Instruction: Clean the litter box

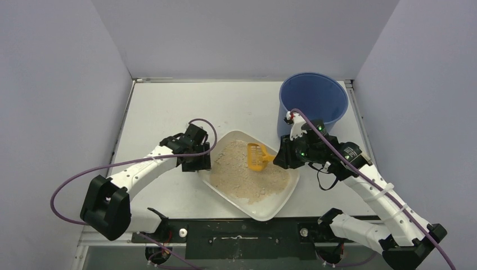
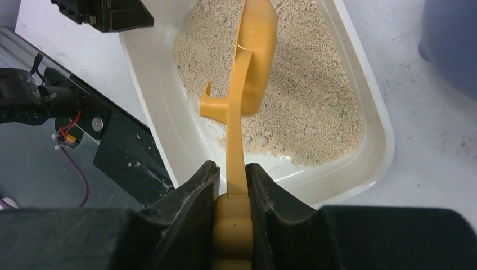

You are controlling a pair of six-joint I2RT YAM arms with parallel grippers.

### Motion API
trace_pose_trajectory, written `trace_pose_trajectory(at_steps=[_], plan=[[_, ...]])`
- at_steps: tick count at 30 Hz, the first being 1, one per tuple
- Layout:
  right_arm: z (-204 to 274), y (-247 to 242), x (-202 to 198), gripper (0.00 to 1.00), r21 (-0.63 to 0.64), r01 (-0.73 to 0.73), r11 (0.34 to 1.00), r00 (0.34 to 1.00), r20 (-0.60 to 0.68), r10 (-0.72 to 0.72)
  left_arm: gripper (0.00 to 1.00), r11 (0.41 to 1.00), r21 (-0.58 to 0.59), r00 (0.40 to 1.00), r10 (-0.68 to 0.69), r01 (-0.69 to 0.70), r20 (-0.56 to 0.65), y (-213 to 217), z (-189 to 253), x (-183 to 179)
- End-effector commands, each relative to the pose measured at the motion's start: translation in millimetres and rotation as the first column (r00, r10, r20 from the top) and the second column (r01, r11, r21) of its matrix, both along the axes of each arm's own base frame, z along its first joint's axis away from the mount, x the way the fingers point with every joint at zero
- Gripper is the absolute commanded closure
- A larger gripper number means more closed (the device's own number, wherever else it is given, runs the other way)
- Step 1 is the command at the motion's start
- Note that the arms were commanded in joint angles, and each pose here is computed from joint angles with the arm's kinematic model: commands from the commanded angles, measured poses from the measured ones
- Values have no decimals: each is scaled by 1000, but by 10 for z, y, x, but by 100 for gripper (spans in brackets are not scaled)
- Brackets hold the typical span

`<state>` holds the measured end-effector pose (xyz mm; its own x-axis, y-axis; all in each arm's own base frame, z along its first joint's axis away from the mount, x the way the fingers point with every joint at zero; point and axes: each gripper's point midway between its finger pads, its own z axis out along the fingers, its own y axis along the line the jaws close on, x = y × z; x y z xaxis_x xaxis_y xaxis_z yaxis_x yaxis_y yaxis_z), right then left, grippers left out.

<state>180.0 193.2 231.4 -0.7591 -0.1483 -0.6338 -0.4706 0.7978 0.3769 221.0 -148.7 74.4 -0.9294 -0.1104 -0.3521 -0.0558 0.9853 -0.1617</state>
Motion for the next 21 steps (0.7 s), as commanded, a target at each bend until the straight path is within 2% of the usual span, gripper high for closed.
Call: trace_pose_trajectory(at_steps=[1, 7, 15, 17, 21], plan=[[190, -60, -128, 100, 19, -3, 1000, 1000, 14, 3, 43, 995, 68, 994, -74, 69, 76, -28, 125, 312], [147, -268, -229, 100, -48, 83, 995, 995, -43, -85, 44, 987, 56, 987, -155, 153, 39, -227, -71, 490], [71, -426, -356, 100, -77, 168, 983, 979, -102, -176, 58, 977, 66, 979, -203, 201, 29, -385, -237, 741], [43, -463, -388, 100, -89, 187, 978, 973, -118, -197, 63, 974, 73, 976, -217, 215, 24, -406, -268, 787], [-4, -593, -414, 100, -134, 259, 957, 952, -132, -276, 90, 966, 115, 972, -234, 231, 15, -368, -289, 848]])
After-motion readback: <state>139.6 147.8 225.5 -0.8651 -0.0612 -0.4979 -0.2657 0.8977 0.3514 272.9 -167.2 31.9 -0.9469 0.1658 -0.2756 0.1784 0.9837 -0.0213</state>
